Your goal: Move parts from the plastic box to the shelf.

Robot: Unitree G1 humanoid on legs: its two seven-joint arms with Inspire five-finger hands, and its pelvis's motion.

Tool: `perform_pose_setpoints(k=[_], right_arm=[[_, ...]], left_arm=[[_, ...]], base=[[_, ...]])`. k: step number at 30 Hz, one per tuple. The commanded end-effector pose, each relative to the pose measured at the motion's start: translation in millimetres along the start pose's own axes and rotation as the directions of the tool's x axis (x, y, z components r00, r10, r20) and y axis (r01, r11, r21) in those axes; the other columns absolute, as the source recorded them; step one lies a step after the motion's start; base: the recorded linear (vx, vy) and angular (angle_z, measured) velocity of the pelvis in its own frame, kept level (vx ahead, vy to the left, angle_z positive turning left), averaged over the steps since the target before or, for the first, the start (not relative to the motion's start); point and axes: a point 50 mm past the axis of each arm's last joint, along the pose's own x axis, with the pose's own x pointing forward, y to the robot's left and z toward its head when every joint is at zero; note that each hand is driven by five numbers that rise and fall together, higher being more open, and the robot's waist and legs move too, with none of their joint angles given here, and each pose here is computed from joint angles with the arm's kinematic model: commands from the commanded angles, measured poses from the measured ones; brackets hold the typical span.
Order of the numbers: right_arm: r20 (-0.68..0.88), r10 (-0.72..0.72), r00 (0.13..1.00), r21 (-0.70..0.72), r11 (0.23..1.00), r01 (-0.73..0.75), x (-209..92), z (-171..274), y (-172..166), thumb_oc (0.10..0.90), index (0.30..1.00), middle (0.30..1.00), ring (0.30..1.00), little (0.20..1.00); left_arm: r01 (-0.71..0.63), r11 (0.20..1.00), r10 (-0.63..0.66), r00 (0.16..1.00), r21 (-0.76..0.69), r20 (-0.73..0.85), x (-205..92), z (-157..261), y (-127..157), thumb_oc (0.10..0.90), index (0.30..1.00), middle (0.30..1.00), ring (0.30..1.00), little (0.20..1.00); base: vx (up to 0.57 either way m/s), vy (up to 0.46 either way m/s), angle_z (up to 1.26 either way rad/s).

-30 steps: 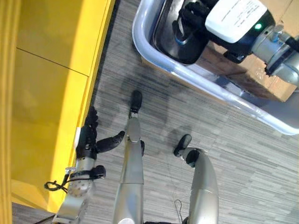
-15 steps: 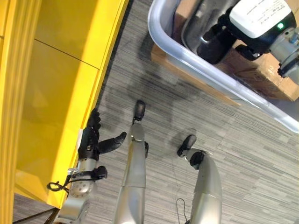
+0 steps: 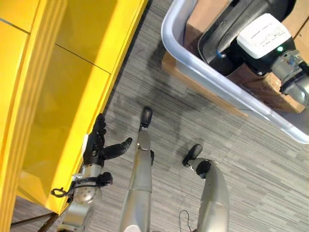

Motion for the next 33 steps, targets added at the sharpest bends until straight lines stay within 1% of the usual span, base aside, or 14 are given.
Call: perform_pose_setpoints(k=[1, 8, 10, 14, 15, 19, 21, 23, 27, 28, 29, 30, 31, 33], right_arm=[[-0.064, -0.081, 0.995, -0.031, 0.996, 0.079, 2, -18, -17, 0.4, 0.3, 0.3, 0.3, 0.3], [-0.076, -0.157, 0.985, 0.001, 0.987, 0.158, -7, -22, -29, 0.4, 0.3, 0.3, 0.3, 0.3], [-0.084, -0.228, 0.97, 0.047, 0.971, 0.232, -9, -20, -40, 0.4, 0.3, 0.3, 0.3, 0.3], [-0.099, -0.303, 0.948, 0.165, 0.934, 0.316, -21, -10, -43, 0.4, 0.3, 0.3, 0.3, 0.3], [-0.103, -0.302, 0.948, 0.166, 0.934, 0.315, -23, -10, -42, 0.4, 0.3, 0.3, 0.3, 0.3], [-0.103, -0.325, 0.94, 0.274, 0.899, 0.341, -33, 2, -37, 0.4, 0.3, 0.3, 0.3, 0.3], [-0.113, -0.337, 0.935, 0.333, 0.873, 0.355, -36, 7, -34, 0.4, 0.3, 0.3, 0.3, 0.3], [-0.112, -0.354, 0.929, 0.383, 0.847, 0.369, -41, 12, -34, 0.4, 0.3, 0.3, 0.3, 0.3], [-0.11, -0.374, 0.921, 0.504, 0.778, 0.376, -51, 27, -32, 0.4, 0.3, 0.3, 0.3, 0.3], [-0.111, -0.373, 0.921, 0.504, 0.778, 0.376, -51, 27, -32, 0.4, 0.3, 0.3, 0.3, 0.3], [-0.101, -0.386, 0.917, 0.576, 0.729, 0.37, -54, 35, -33, 0.4, 0.3, 0.3, 0.3, 0.3], [-0.101, -0.385, 0.917, 0.577, 0.729, 0.369, -55, 35, -33, 0.4, 0.3, 0.3, 0.3, 0.3], [-0.095, -0.388, 0.917, 0.628, 0.691, 0.358, -57, 41, -32, 0.4, 0.3, 0.3, 0.3, 0.3], [-0.089, -0.386, 0.918, 0.641, 0.683, 0.35, -58, 43, -31, 0.4, 0.3, 0.3, 0.3, 0.3]], left_arm=[[-0.017, 1.0, 0.019, 0.991, -0.022, 0.132, 10, 26, 7, 0.9, 1.0, 1.0, 1.0, 1.0], [0.003, 1.0, -0.007, 0.984, 0.019, 0.176, 21, 35, 5, 0.9, 1.0, 1.0, 1.0, 1.0], [0.027, 0.999, -0.03, 0.977, 0.018, 0.209, 29, 43, -2, 0.9, 1.0, 1.0, 1.0, 1.0], [0.08, 0.996, -0.087, 0.97, 0.038, 0.228, 32, 47, -14, 0.9, 1.0, 1.0, 1.0, 1.0], [0.083, 0.996, -0.09, 0.969, 0.041, 0.228, 32, 47, -14, 0.9, 1.0, 1.0, 1.0, 1.0], [0.107, 0.979, -0.151, 0.951, 0.171, 0.269, 31, 55, -17, 0.9, 1.0, 1.0, 1.0, 1.0], [0.076, 0.97, -0.144, 0.945, 0.233, 0.292, 32, 58, -15, 0.9, 1.0, 1.0, 1.0, 1.0], [0.025, 0.937, -0.156, 0.923, 0.35, 0.353, 33, 69, -12, 0.9, 1.0, 1.0, 1.0, 1.0], [-0.062, 0.907, -0.14, 0.889, 0.417, 0.437, 28, 81, -10, 0.9, 1.0, 1.0, 1.0, 1.0], [-0.062, 0.906, -0.141, 0.889, 0.418, 0.437, 28, 81, -10, 0.9, 1.0, 1.0, 1.0, 1.0], [-0.114, 0.879, -0.145, 0.861, 0.463, 0.487, 28, 90, -6, 0.9, 1.0, 1.0, 1.0, 1.0], [-0.113, 0.879, -0.146, 0.861, 0.464, 0.487, 28, 90, -7, 0.9, 1.0, 1.0, 1.0, 1.0], [-0.178, 0.822, -0.164, 0.836, 0.541, 0.524, 28, 98, -1, 0.9, 1.0, 1.0, 1.0, 1.0], [-0.197, 0.806, -0.168, 0.828, 0.559, 0.534, 27, 99, 1, 0.9, 1.0, 1.0, 1.0, 1.0]], base=[[-0.13, 0.024, 0.11], [-0.05, 0.005, 0.04], [0.06, -0.01, 0.01], [0.11, 0.005, -0.12], [0.17, 0.015, -0.06], [0.15, 0.021, -0.05], [0.14, 0.019, -0.15], [0.12, 0.042, -0.18], [0.09, 0.027, -0.25], [0.06, 0.013, -0.38], [0.04, 0.004, -0.29], [0.06, 0.009, -0.27], [0.03, 0.005, -0.16], [0.03, 0.008, -0.24]])
